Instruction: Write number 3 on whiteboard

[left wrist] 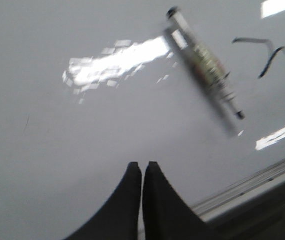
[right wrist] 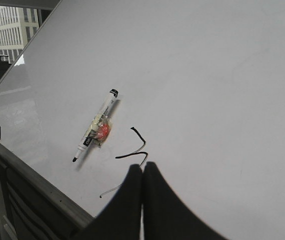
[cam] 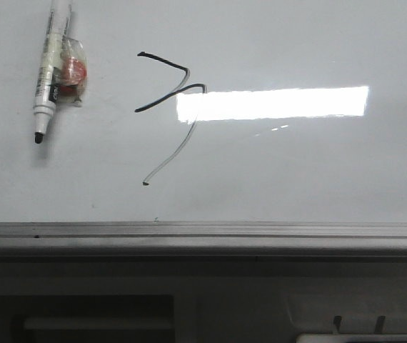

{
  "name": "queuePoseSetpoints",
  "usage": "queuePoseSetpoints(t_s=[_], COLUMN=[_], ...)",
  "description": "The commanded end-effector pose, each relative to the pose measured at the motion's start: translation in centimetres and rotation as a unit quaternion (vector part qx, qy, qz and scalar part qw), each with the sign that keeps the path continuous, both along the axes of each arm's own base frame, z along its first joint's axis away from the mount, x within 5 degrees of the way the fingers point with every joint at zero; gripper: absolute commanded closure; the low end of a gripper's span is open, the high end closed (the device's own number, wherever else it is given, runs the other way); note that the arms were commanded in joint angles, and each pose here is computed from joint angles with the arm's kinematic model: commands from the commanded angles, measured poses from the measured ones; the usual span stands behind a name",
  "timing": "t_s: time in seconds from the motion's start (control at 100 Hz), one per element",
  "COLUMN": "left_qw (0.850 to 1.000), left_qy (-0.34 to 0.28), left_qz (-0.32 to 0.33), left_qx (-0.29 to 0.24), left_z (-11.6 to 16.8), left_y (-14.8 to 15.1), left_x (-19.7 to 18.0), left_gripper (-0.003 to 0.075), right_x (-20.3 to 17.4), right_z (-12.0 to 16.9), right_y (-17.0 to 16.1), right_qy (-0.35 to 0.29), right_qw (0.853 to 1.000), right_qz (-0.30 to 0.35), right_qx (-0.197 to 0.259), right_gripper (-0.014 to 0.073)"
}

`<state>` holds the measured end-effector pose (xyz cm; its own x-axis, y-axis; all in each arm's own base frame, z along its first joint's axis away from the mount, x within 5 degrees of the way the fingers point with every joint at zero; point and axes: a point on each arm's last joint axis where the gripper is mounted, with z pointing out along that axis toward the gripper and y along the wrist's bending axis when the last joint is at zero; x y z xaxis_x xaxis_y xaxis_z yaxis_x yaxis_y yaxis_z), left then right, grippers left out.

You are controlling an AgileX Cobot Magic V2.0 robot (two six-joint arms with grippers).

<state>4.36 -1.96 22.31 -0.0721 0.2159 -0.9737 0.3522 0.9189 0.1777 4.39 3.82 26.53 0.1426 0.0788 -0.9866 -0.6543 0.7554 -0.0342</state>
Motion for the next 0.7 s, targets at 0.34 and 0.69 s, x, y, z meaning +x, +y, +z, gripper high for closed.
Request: queuePoseSetpoints(t_s=[0.34,0.69], left_qw=[0.978,0.976], left_qy=[0.043,0.073], left_qz=[0.104,0.11], left_qx=[-0.174,-0.175], left_z=[-3.5,-3.9], left_y=[0.8,0.9], left_x=[0.9,0.8], left_gripper=[0.0741,0.0741], right_x=[0.1,0.1], right_z=[1.3,1.3], right_y=[-0.4,-0.4], right_qy=[-0.025,-0.025], right_qw=[0.999,0.999], right_qz=[-0.023,-0.023], right_qx=[0.026,0.026], right_gripper=[0.0656,0.0656])
